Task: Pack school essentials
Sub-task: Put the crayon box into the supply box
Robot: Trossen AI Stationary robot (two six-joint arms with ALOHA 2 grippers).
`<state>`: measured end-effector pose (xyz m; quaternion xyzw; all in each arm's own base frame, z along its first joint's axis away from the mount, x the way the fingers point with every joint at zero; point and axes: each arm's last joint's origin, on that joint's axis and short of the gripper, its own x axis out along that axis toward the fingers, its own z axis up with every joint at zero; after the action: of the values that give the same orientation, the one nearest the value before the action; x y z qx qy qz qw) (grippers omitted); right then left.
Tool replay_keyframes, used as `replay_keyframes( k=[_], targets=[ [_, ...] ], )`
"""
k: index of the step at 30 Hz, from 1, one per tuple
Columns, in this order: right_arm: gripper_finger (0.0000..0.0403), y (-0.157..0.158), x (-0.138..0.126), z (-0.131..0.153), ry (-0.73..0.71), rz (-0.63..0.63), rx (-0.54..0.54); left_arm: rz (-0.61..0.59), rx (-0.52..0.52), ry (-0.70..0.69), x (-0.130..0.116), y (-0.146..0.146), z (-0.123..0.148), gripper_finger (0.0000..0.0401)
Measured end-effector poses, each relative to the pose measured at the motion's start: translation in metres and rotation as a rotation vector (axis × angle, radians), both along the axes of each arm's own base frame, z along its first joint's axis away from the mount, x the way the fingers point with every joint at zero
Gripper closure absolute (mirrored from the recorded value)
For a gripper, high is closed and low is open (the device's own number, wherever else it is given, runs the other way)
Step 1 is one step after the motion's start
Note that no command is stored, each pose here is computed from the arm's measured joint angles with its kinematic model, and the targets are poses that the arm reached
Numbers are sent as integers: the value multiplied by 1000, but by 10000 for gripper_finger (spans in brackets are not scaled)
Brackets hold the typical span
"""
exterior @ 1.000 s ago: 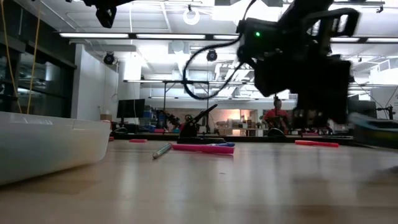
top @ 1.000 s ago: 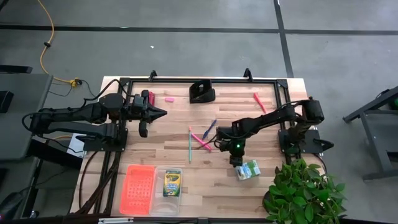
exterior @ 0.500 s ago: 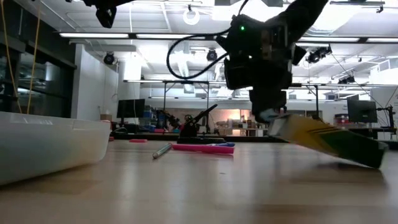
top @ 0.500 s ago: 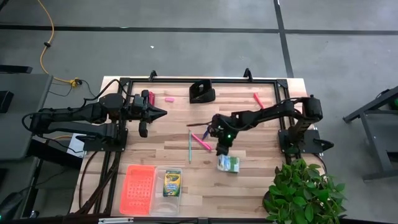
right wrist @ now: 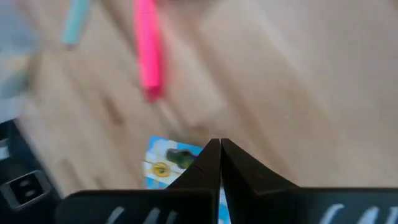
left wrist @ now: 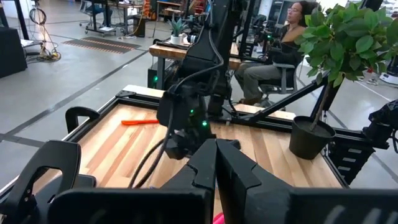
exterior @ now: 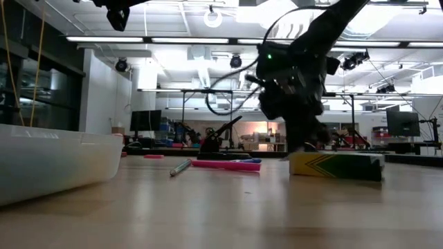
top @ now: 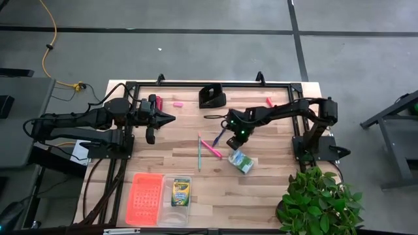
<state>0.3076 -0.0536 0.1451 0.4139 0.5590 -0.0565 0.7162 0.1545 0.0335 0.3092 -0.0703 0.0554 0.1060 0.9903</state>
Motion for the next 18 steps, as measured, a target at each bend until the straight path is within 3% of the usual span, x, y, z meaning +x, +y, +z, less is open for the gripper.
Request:
replay_keyframes(
  k=[7, 18],
  targets=[
    [403, -7, -16, -2, 146, 0, -54, 0, 0, 0, 0, 0, 0, 401],
    [403, -18, -34, 21, 171, -53, -101, 2, -16, -4, 0, 0, 0, 401]
  ],
)
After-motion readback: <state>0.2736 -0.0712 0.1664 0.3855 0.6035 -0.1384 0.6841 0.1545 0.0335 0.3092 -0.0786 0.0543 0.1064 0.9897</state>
